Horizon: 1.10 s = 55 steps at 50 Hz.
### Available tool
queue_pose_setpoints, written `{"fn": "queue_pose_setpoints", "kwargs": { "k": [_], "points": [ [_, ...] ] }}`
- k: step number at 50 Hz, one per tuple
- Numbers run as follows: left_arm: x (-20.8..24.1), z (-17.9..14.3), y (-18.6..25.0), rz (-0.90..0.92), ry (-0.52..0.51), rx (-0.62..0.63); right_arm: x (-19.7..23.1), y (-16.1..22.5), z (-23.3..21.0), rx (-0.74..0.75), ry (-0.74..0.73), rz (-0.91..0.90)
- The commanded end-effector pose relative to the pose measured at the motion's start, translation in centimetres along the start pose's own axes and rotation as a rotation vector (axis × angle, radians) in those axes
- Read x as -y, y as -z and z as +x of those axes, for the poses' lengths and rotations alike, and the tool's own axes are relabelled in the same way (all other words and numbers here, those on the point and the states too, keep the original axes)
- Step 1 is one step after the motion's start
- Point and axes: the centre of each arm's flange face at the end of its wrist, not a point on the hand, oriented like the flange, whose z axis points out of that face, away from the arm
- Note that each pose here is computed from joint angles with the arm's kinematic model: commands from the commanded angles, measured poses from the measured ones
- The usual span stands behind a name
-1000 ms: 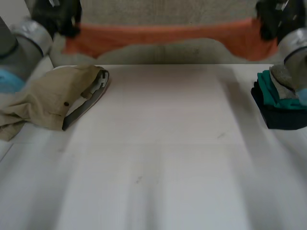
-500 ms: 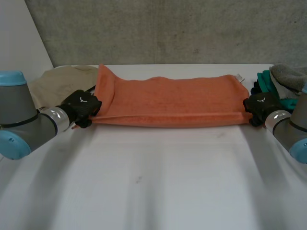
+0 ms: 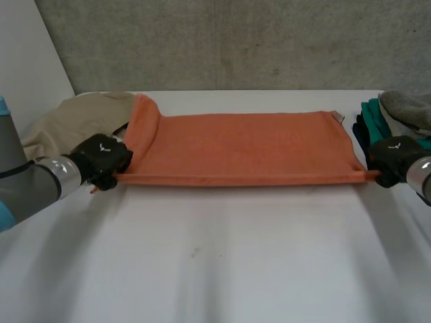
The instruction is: Fold the laundry.
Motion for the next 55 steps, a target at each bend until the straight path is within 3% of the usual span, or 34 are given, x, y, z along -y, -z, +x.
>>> {"fn": "queue_pose_setpoints", "kwargs": {
  "k": [1, 7, 12, 19, 26, 30, 45, 55],
  "points": [
    [-1.3, 2.1, 4.5, -0.177, -0.017, -0.147, -0.8, 5.0, 0.9, 0.087, 0.099, -0.161],
    [-1.7, 4.3, 8.8, -0.301, -0.080, -0.360, -1.2, 10.5, -0.6, 0.284, 0.271, -0.271],
    [-1.1, 4.9, 10.3, -0.301, -0.137, -0.457, -0.8, 11.7, -1.3, 0.312, 0.392, -0.223],
    [1.2, 1.6, 5.6, -0.155, -0.204, -0.264, 1.6, 7.1, -0.1, 0.116, 0.273, -0.055],
    [3.1, -1.0, -1.1, -0.020, -0.194, -0.069, 4.0, 1.7, -0.3, -0.052, 0.162, 0.079],
    [3.1, -1.8, -3.8, -0.040, -0.173, 0.007, 4.8, -0.6, -0.8, -0.102, 0.154, 0.125],
    [2.7, -3.0, -10.2, -0.076, -0.183, 0.204, 5.2, -9.0, -0.7, -0.336, 0.175, 0.232],
    [4.9, -0.6, -11.4, 0.053, -0.125, 0.163, 4.1, -12.2, -3.5, -0.344, 0.225, 0.262]
  ]
}}
